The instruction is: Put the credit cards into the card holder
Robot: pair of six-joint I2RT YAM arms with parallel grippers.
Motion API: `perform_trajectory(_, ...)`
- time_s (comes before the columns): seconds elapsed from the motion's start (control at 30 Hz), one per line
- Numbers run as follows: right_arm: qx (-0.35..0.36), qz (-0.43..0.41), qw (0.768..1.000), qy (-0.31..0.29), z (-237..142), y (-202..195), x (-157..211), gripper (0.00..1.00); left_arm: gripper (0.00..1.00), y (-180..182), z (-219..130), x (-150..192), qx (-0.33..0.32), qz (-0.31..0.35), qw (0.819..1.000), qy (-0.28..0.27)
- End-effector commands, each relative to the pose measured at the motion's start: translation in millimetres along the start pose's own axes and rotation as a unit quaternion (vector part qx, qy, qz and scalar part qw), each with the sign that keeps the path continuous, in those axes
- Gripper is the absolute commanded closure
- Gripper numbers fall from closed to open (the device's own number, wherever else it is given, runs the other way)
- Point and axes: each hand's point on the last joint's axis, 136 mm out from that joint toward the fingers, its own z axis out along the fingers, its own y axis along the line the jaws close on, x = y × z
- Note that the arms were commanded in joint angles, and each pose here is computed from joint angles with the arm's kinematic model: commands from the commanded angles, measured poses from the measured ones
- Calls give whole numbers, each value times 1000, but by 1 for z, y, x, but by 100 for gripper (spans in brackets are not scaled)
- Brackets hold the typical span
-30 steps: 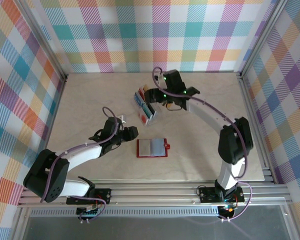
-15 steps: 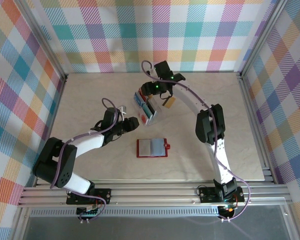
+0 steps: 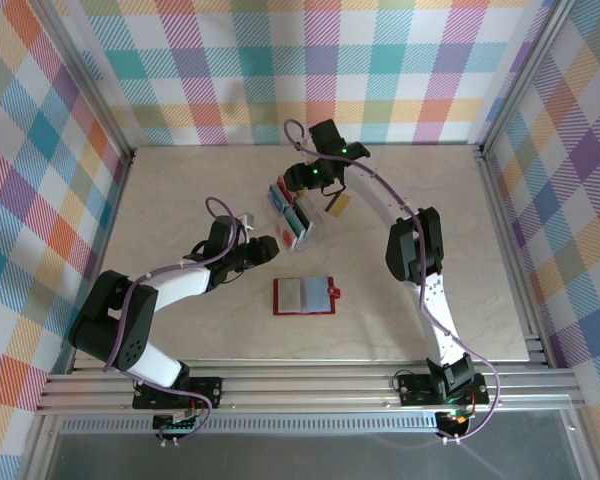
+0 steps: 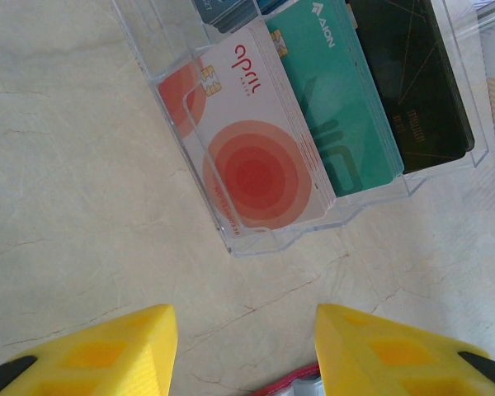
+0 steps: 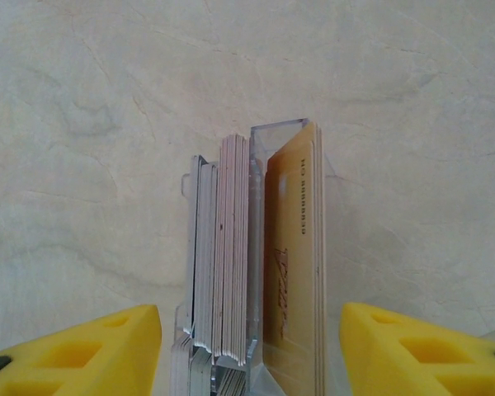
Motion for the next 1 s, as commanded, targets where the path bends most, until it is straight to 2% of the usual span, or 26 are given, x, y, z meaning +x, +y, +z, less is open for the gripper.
perform_trajectory(0.0,-30,-4,999,14,-1,12,3,41,52,-11,-6,-14,19,3,1000,-16)
perform_trajectory(0.43,-80,-4,997,23,-3,29,7,45,52,-12,-9,-16,19,3,1000,-20)
perform_trajectory(0.97,-81,-8,996,48,9,26,14,46,52,-13,-11,-17,22,2,1000,-20)
